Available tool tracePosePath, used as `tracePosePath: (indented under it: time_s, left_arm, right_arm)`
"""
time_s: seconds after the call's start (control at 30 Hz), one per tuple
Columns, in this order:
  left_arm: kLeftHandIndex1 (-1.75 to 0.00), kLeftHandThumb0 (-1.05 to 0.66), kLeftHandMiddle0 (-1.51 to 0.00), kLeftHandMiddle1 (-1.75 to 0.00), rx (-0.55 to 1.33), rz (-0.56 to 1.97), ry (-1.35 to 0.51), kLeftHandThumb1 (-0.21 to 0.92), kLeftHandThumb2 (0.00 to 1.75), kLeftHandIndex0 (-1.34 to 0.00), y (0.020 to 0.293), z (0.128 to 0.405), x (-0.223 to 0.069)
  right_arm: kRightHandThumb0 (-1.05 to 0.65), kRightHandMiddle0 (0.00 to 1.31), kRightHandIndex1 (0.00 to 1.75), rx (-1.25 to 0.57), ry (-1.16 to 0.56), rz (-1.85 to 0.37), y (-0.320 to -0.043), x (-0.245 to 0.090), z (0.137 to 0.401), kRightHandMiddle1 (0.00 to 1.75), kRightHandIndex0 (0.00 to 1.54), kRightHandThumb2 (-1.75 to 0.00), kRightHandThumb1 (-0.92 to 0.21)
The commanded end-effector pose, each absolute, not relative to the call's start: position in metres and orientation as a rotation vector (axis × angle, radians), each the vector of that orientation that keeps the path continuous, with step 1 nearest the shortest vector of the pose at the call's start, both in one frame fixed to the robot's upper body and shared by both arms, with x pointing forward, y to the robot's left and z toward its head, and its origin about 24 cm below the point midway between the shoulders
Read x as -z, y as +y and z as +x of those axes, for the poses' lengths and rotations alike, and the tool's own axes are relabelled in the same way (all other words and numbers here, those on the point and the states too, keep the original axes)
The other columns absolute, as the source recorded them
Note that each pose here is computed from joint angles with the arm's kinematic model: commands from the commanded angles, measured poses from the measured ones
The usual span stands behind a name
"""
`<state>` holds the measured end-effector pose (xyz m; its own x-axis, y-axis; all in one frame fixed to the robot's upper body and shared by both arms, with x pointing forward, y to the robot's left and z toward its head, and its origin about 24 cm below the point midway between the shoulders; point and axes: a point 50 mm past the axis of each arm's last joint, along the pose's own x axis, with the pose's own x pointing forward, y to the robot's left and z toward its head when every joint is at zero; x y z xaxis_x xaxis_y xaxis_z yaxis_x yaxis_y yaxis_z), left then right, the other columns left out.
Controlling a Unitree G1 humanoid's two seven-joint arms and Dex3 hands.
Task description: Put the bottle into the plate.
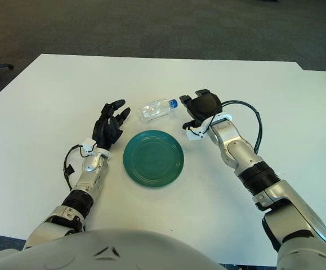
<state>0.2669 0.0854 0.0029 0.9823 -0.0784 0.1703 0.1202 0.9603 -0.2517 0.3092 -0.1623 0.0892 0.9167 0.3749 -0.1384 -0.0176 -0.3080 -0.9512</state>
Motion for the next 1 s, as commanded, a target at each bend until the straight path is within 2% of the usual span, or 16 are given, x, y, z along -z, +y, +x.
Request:
tracePosePath:
  time_s: [0.0,0.4,0.97]
  left_arm:
    - [-0.84,-0.53,-0.67,-0.06,-0.039,-0.552,0.138,0.92,0.86,-0.27,0.027,0.220,0.040]
    - [-0.85,-0.60,-0.64,-0.05,-0.039,-0.455,0.098,0.92,0.92,-0.23,0.035,0.219,0.041]
    - [-0.87,-0.64,-0.65,-0.05,-0.031,-0.408,0.061,0.92,0.97,-0.22,0.036,0.217,0.041]
  right_arm:
    - [-1.05,0.00,0.01,-0.453,-0.368,-1.949,-0.142,-0.116,0.323,0.00,0.02,-0.53,-0.92]
    - [-1.05,0.00,0.01,-0.478,-0.415,-1.961,-0.123,-0.125,0.342,0.00,0.05,-0.62,-0.92]
    - [-1.05,0.02,0.01,-0.489,-0.475,-1.846,-0.096,-0.130,0.357,0.01,0.07,-0.63,-0.92]
